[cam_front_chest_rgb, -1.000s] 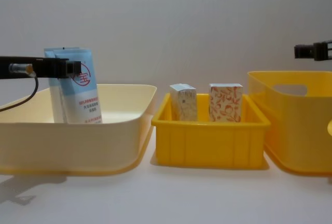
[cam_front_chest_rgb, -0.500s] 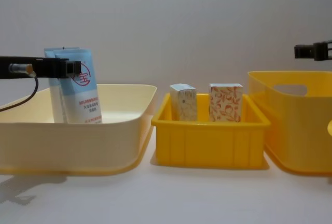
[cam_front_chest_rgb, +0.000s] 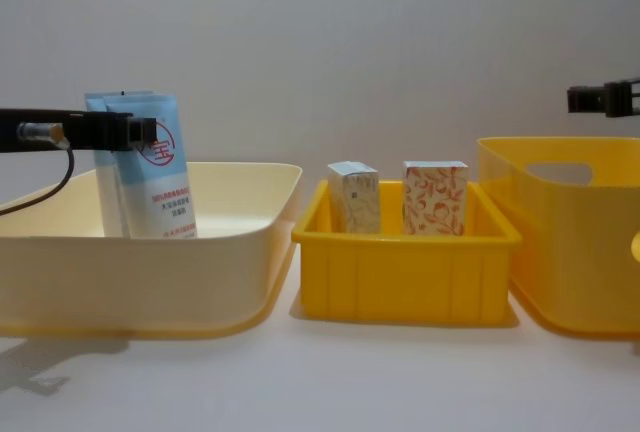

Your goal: Bimanual collaborative sorting of washing and personal care products

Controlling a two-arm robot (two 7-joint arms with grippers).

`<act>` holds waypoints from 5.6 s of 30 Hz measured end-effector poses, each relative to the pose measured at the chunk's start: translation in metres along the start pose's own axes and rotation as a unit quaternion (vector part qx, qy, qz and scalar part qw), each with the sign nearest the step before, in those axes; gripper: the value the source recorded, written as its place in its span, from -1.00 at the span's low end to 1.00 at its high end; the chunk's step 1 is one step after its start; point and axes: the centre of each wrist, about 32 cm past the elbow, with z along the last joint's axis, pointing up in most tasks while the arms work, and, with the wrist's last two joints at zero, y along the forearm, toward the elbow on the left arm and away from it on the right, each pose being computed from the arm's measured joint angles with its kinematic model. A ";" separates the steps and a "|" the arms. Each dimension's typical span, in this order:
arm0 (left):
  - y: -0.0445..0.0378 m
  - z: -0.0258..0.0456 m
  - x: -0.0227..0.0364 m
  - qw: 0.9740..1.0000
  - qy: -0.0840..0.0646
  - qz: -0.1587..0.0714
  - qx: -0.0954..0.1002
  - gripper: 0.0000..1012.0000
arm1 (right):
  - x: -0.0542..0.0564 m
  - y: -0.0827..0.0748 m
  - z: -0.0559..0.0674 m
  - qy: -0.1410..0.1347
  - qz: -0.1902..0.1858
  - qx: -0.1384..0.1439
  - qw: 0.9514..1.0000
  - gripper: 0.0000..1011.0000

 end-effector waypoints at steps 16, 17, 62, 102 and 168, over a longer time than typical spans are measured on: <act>-0.0060 0.0185 0.0078 0.999 -0.038 -0.018 -0.029 -0.86 | 0.000 0.000 0.000 0.000 0.000 0.000 1.000 0.98; -0.0065 0.0205 0.0084 0.998 -0.041 -0.019 -0.032 -0.86 | 0.000 0.000 0.000 0.000 0.000 0.000 1.000 0.98; -0.0610 0.1089 0.0504 0.976 -0.094 -0.106 -0.162 -0.86 | -0.023 0.028 0.019 -0.046 0.136 0.103 0.984 0.98; -0.0695 0.1061 0.0458 0.972 -0.092 -0.151 -0.154 -0.86 | -0.059 0.035 0.017 -0.077 0.300 0.125 0.943 0.98; -0.0585 0.0947 0.0555 0.968 -0.104 -0.172 -0.148 -0.86 | -0.158 0.076 0.076 -0.046 0.315 0.060 0.946 0.98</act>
